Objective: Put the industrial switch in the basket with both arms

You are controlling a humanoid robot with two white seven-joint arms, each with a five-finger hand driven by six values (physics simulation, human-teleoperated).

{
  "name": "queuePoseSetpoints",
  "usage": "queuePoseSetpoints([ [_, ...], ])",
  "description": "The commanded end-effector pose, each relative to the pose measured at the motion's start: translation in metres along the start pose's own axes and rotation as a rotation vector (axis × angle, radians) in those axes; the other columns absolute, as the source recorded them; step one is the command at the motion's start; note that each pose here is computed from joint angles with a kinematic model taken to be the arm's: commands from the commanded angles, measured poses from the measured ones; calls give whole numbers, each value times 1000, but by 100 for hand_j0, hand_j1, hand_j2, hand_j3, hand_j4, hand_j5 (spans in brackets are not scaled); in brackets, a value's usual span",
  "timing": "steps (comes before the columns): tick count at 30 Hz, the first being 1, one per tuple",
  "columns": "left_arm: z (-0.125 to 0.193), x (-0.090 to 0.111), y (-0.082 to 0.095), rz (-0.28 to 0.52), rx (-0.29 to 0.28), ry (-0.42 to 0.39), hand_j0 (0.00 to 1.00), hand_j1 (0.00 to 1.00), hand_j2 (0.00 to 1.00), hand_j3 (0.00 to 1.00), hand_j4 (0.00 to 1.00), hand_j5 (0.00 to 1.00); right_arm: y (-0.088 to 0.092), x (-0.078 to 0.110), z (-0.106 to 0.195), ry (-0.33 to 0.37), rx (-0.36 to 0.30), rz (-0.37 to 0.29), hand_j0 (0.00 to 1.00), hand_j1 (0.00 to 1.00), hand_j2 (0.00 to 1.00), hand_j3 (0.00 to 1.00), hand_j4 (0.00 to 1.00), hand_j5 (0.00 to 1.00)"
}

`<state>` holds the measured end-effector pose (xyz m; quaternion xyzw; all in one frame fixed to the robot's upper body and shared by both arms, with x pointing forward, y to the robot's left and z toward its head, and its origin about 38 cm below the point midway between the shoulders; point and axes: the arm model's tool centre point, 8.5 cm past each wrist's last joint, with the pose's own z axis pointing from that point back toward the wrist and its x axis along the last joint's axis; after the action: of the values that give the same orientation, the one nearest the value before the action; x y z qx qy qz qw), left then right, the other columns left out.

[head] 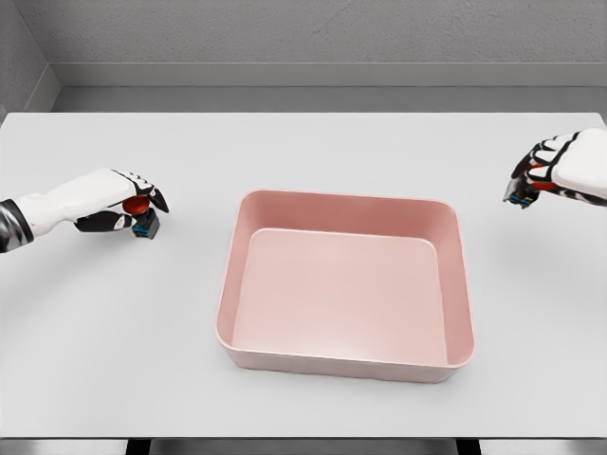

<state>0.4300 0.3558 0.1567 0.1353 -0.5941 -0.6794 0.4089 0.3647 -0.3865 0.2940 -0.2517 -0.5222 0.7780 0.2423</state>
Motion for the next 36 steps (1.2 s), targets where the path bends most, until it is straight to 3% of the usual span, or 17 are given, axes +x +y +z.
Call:
queuePoseSetpoints([
  [1, 0, 0, 1, 6, 6, 0, 47, 47, 47, 47, 47, 47, -4, 4, -1, -11, -7, 5, 50, 50, 50, 50, 50, 50],
  [15, -5, 6, 20, -22, 37, -22, 46, 46, 46, 46, 46, 46, -10, 25, -20, -86, -62, 6, 50, 50, 50, 50, 50, 50],
  [27, -15, 27, 42, -72, 70, -89, 47, 47, 47, 47, 47, 47, -5, 35, -38, -121, -108, -27, 50, 50, 50, 50, 50, 50],
  [28, -16, 30, 44, -77, 74, -98, 47, 47, 47, 47, 47, 47, -1, 38, -43, -132, -73, -33, 50, 50, 50, 50, 50, 50],
  [29, -21, 33, 45, -75, 82, -109, 47, 47, 47, 47, 47, 47, 1, 42, -50, -147, -83, -46, 50, 50, 50, 50, 50, 50],
  [36, -30, 48, 50, -89, 86, -155, 47, 47, 47, 47, 47, 47, -7, 43, -55, -155, -102, -35, 50, 50, 50, 50, 50, 50],
])
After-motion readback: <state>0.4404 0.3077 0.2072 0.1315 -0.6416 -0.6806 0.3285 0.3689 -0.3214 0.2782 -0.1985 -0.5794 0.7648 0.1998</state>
